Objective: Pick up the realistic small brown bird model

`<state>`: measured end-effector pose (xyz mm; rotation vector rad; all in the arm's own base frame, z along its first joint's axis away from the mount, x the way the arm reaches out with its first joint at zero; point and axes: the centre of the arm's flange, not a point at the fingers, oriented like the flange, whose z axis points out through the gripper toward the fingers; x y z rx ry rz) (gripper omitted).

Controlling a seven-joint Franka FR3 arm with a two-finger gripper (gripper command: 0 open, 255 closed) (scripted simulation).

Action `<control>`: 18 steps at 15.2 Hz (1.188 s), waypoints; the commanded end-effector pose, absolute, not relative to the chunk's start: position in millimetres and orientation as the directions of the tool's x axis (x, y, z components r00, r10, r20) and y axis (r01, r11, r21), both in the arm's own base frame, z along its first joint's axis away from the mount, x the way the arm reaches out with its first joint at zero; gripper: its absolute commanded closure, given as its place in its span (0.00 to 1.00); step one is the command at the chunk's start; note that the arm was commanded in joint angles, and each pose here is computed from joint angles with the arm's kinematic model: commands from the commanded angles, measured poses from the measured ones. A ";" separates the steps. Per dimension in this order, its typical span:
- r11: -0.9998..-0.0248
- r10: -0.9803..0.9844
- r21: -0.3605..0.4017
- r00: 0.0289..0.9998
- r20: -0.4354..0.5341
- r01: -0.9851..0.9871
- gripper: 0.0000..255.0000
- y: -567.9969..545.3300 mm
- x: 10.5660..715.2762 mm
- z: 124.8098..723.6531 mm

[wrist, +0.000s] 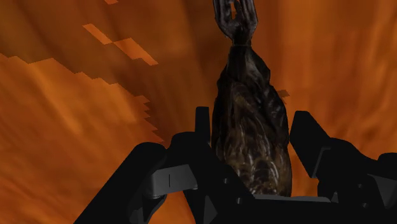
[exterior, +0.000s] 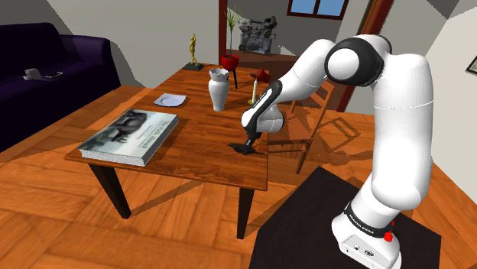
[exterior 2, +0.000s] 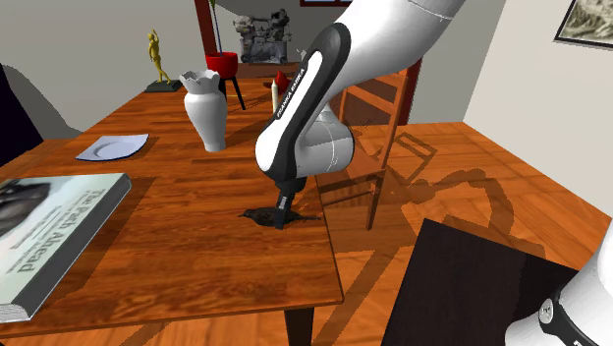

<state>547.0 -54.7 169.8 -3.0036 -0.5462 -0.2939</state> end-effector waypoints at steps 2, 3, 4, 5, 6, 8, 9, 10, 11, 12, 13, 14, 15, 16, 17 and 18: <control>-0.934 0.341 -0.039 0.918 0.201 0.356 1.00 -54.4 547.0 169.7; -0.934 0.341 -0.039 0.918 0.201 0.356 1.00 -54.5 547.0 169.7; -0.934 0.341 -0.039 0.918 0.201 0.356 1.00 -54.4 547.0 169.7; -0.934 0.341 -0.039 0.918 0.201 0.356 1.00 -54.8 547.1 169.5; -0.934 0.341 -0.039 0.918 0.201 0.356 1.00 -54.7 547.0 174.8; -0.934 0.341 -0.039 0.918 0.201 0.356 1.00 -54.8 547.1 185.4; -0.934 0.341 -0.039 0.918 0.201 0.356 1.00 -54.8 547.1 190.7; -0.934 0.341 -0.039 0.918 0.201 0.356 1.00 -54.8 547.1 195.9; -0.934 0.341 -0.039 0.918 0.201 0.356 1.00 -54.8 547.1 201.2; -0.934 0.341 -0.039 0.918 0.201 0.356 1.00 -54.8 547.1 206.5; -0.934 0.341 -0.039 0.918 0.201 0.356 1.00 -54.8 547.1 211.8; -0.934 0.341 -0.039 0.918 0.201 0.356 1.00 -54.8 547.1 217.1; -0.934 0.341 -0.039 0.918 0.201 0.356 1.00 -54.8 547.1 222.4; -0.934 0.341 -0.039 0.918 0.201 0.356 1.00 -54.8 547.1 227.6; -0.934 0.341 -0.039 0.918 0.201 0.356 1.00 -54.8 547.1 232.9; -0.934 0.341 -0.039 0.918 0.201 0.356 1.00 -54.8 547.1 238.2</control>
